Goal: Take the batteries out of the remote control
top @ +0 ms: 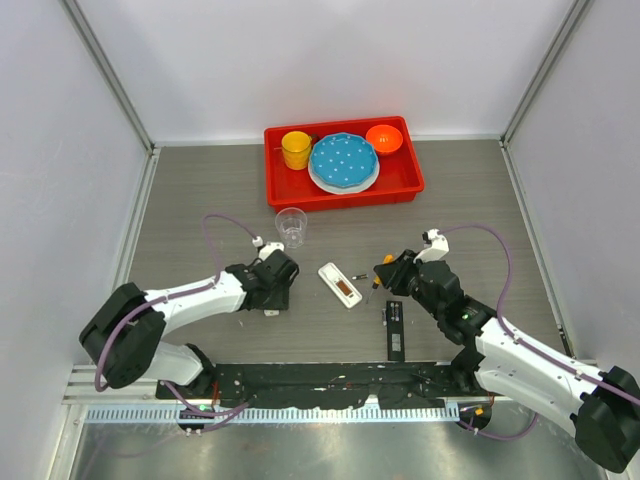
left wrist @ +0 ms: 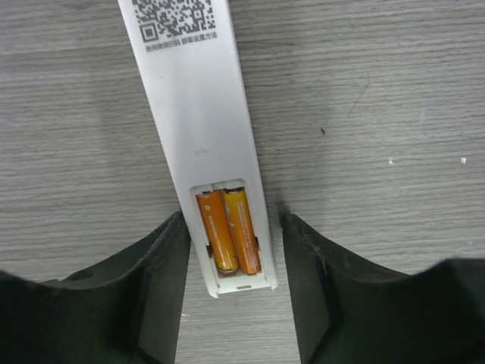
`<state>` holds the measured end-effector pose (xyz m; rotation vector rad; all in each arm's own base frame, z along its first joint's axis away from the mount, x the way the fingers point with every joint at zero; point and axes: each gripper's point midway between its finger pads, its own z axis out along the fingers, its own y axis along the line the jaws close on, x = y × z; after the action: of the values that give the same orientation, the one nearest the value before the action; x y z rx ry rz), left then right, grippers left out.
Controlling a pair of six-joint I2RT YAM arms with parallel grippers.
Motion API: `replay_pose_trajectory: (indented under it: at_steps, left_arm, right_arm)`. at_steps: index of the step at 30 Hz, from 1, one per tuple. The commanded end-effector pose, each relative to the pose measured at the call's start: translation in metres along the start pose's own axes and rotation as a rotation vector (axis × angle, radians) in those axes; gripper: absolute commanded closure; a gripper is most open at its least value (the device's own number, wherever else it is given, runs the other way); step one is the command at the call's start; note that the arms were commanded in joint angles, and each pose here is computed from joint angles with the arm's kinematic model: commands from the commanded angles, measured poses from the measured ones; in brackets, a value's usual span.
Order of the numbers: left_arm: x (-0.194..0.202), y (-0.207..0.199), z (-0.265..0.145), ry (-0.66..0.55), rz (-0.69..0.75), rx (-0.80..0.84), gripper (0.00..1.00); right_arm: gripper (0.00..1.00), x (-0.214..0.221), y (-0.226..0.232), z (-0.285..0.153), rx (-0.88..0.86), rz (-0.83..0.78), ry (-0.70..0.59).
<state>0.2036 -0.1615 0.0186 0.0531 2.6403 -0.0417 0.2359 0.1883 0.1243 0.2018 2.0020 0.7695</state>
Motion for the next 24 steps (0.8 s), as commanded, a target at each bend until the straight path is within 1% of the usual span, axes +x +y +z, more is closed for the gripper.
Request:
replay_pose_trajectory:
  at_steps: [1,2,3,5,6,9,12,17,18,21,22,24]
  left_arm:
    - [-0.006,-0.006,0.008,-0.011,0.004,0.017,0.50]
    - [-0.006,-0.007,0.008,-0.008,0.011,0.019,0.54]
    - [-0.003,-0.008,0.010,0.006,0.021,0.024,0.60]
    - [-0.004,-0.013,0.010,0.007,0.033,0.050,0.70]
    - [-0.004,-0.016,0.009,0.010,0.042,0.066,0.76]
    - [-0.003,-0.024,0.006,0.015,0.053,0.114,0.85]
    - [-0.003,-0.035,0.001,0.006,0.069,0.151,0.90]
    - [-0.002,-0.060,-0.003,0.005,0.103,0.204,0.92]
    - [-0.002,-0.064,-0.003,0.004,0.107,0.207,0.95]
    - [0.000,-0.082,0.000,0.009,0.148,0.205,0.96]
    - [-0.006,-0.091,-0.002,-0.003,0.148,0.220,0.96]
    - [0.000,-0.103,0.003,0.013,0.179,0.224,0.97]
  right_arm:
    - [0.99,-0.014,0.010,-0.001,-0.031,0.011,-0.044]
    - [0.99,-0.015,0.011,-0.002,-0.031,0.008,-0.046]
    - [0.99,-0.016,0.011,-0.002,-0.030,0.008,-0.047]
    - [0.99,-0.018,0.011,-0.002,-0.028,0.005,-0.052]
    - [0.99,-0.018,0.011,-0.001,-0.025,0.003,-0.051]
    - [0.99,-0.021,0.012,-0.001,-0.027,-0.001,-0.056]
    - [0.99,-0.023,0.012,0.000,-0.021,-0.004,-0.061]
    - [0.99,-0.025,0.013,0.000,-0.022,-0.003,-0.066]
    - [0.99,-0.025,0.012,0.000,-0.022,-0.006,-0.064]
    - [0.99,-0.025,0.013,0.000,-0.023,-0.007,-0.065]
    - [0.99,-0.026,0.012,-0.001,-0.021,-0.007,-0.065]
    - [0.99,-0.028,0.012,-0.002,-0.021,-0.005,-0.073]
